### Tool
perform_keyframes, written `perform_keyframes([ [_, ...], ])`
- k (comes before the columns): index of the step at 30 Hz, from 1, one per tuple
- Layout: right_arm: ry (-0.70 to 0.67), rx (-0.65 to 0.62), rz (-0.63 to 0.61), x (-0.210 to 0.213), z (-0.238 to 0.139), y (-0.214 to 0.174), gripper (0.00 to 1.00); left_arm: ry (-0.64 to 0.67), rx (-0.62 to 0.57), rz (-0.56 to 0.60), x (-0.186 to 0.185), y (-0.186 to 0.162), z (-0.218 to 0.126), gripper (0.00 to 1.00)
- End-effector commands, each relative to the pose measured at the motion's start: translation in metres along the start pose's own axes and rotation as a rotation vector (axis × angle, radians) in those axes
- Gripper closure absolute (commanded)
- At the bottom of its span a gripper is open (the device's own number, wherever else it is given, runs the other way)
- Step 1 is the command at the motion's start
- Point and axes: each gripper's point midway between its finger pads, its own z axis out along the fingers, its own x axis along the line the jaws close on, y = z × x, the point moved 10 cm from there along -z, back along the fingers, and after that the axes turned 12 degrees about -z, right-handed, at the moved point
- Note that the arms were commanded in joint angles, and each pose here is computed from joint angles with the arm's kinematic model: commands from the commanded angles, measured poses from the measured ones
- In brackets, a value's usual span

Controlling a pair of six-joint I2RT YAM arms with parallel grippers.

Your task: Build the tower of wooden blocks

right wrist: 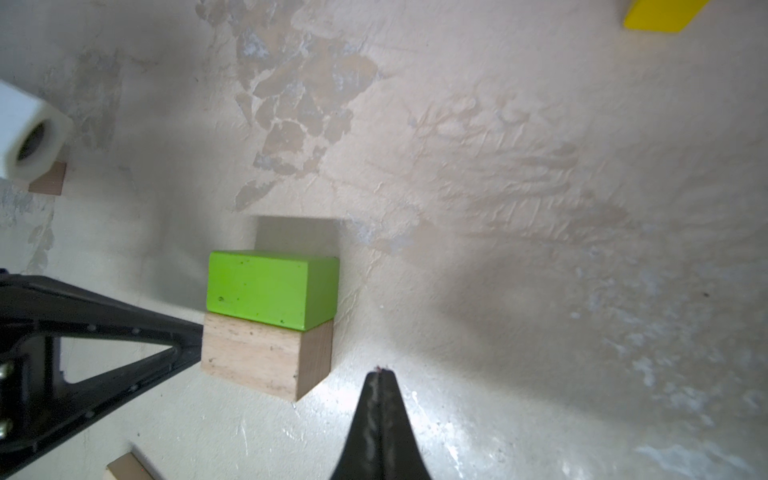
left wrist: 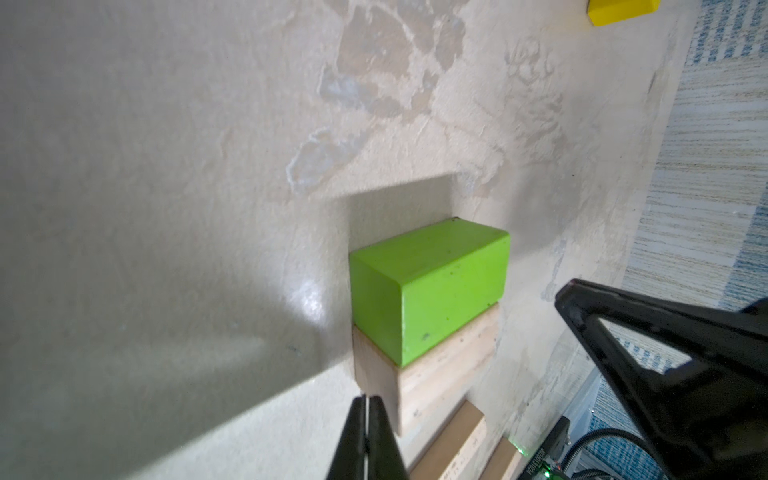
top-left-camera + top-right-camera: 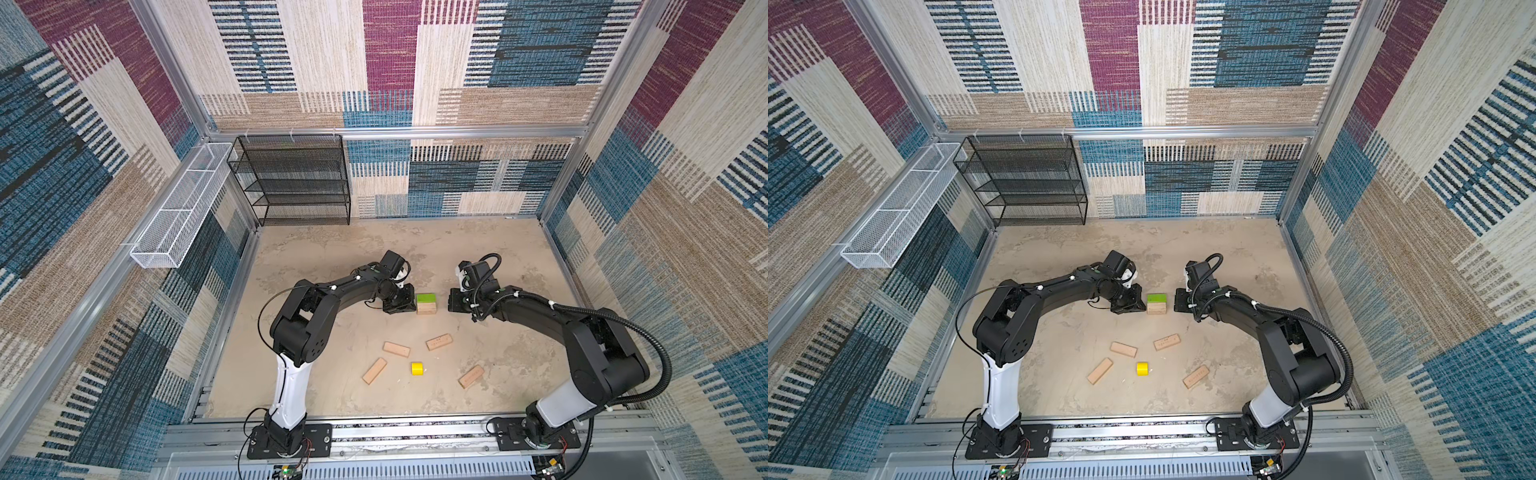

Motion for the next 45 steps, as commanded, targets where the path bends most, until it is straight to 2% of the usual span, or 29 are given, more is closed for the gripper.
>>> perform_keyframes([
  [1, 0.0, -0.011, -0.009, 0.001, -0.002, 0.002, 1.0, -0.018, 0.005, -0.017, -0.001, 0.0, 0.001, 0.92],
  [39, -0.003, -0.006, -0.006, 0.0, -0.003, -0.002, 1.0, -0.038, 0.016, -0.032, 0.001, 0.002, 0.001, 0.94],
  [45, -0.012, -0.014, -0.008, 0.0, -0.007, 0.0, 1.0, -0.035, -0.004, -0.017, 0.0, 0.003, -0.008, 0.93],
])
